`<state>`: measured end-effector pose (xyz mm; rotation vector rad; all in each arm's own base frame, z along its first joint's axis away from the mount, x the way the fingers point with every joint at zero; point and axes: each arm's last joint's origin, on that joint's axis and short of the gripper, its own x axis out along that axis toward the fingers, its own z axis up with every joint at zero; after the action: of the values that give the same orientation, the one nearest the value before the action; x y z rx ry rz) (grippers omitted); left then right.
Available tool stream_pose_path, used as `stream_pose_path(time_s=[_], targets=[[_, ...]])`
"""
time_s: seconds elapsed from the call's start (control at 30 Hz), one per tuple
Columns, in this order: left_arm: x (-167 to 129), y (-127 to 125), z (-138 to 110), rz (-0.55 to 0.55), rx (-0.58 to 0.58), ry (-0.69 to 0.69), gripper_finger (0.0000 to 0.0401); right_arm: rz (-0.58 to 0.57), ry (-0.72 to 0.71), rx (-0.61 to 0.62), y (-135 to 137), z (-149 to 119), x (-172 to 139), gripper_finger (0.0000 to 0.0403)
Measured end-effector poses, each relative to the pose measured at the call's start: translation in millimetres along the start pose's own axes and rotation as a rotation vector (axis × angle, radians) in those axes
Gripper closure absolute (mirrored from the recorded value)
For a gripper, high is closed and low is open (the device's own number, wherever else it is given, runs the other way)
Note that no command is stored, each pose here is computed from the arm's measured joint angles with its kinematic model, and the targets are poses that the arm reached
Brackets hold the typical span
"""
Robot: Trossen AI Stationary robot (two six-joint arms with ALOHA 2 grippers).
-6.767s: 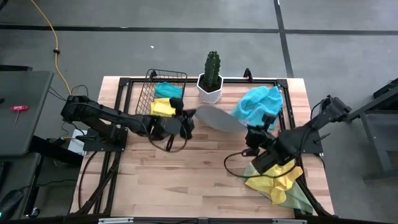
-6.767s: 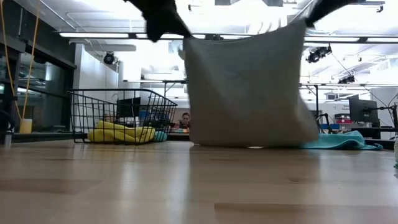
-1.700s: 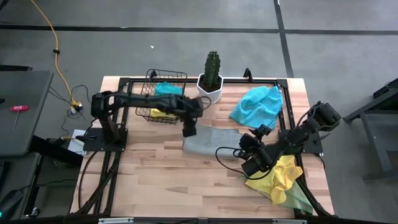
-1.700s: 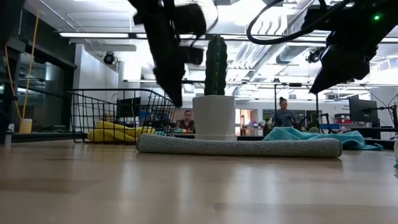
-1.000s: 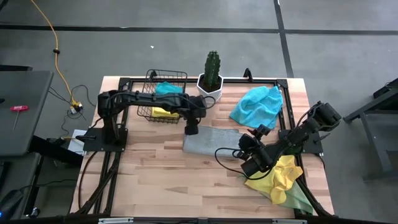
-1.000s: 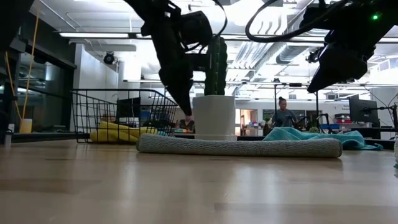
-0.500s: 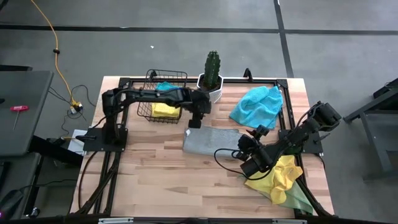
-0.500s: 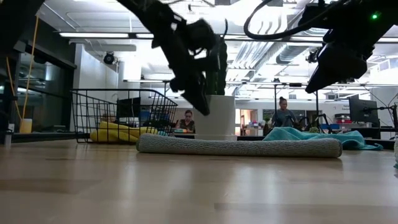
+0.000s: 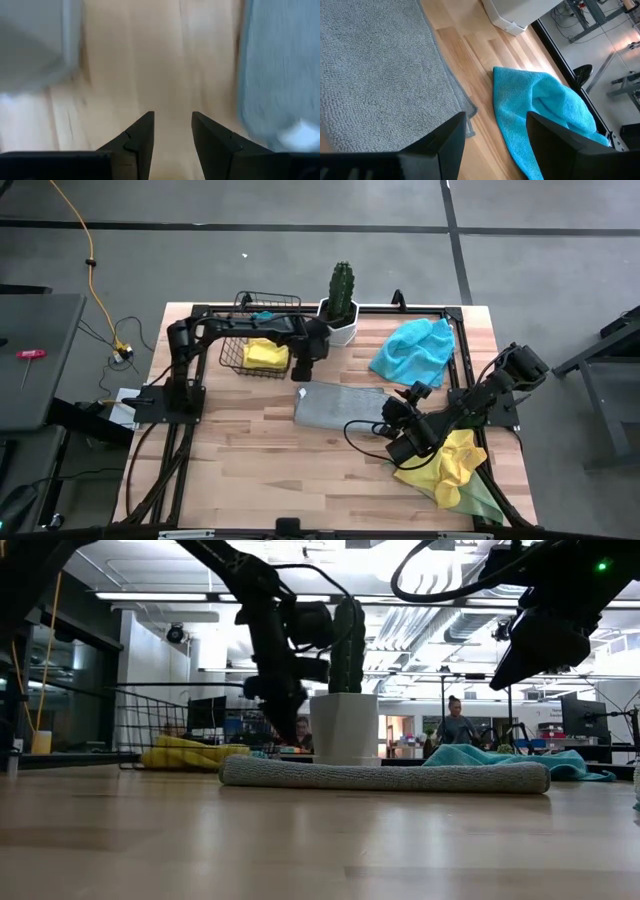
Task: Fold microfiber towels
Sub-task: Fold the gray microfiber towel on the table
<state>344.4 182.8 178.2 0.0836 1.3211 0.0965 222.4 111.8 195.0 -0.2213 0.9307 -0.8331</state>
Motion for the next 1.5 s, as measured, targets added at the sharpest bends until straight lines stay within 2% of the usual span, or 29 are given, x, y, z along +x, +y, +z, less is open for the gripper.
stream_pose_path(time_s=[0.13,0.27,0.37,0.5,0.57,0.83,1.07,1.37,1.5], targets=[[-1,-1,-8,-0.002,-0.001,0.086,0.0279,0.004,0.004,0.002,0,0,0,0.0203],[-1,-1,-11,-0.025,-0.019,0.108,0.0279,0.005,0.004,0.003,0,0,0,0.0203],[-1,0,-11,-0.102,-0.060,0.065,0.0279,0.005,0.005,0.003,0,0,0,0.0203],[-2,0,-10,-0.278,-0.191,-0.022,0.0279,0.006,0.005,-0.012,0,0,0,0.0203],[-3,-3,-9,-0.319,-0.239,-0.031,0.0279,0.009,0.003,-0.025,1,0,0,0.0203],[1,-20,1,-0.218,-0.386,0.034,0.0279,0.018,0.004,-0.020,2,1,0,0.0203],[1,-30,7,-0.058,-0.474,0.062,0.0279,0.021,0.010,-0.022,2,0,0,0.0203],[1,-34,8,-0.058,-0.568,0.067,0.0279,0.021,0.010,-0.021,2,0,0,0.0203],[11,-36,7,-0.066,-0.594,0.107,0.0279,0.021,0.011,-0.021,2,0,0,0.0203]])
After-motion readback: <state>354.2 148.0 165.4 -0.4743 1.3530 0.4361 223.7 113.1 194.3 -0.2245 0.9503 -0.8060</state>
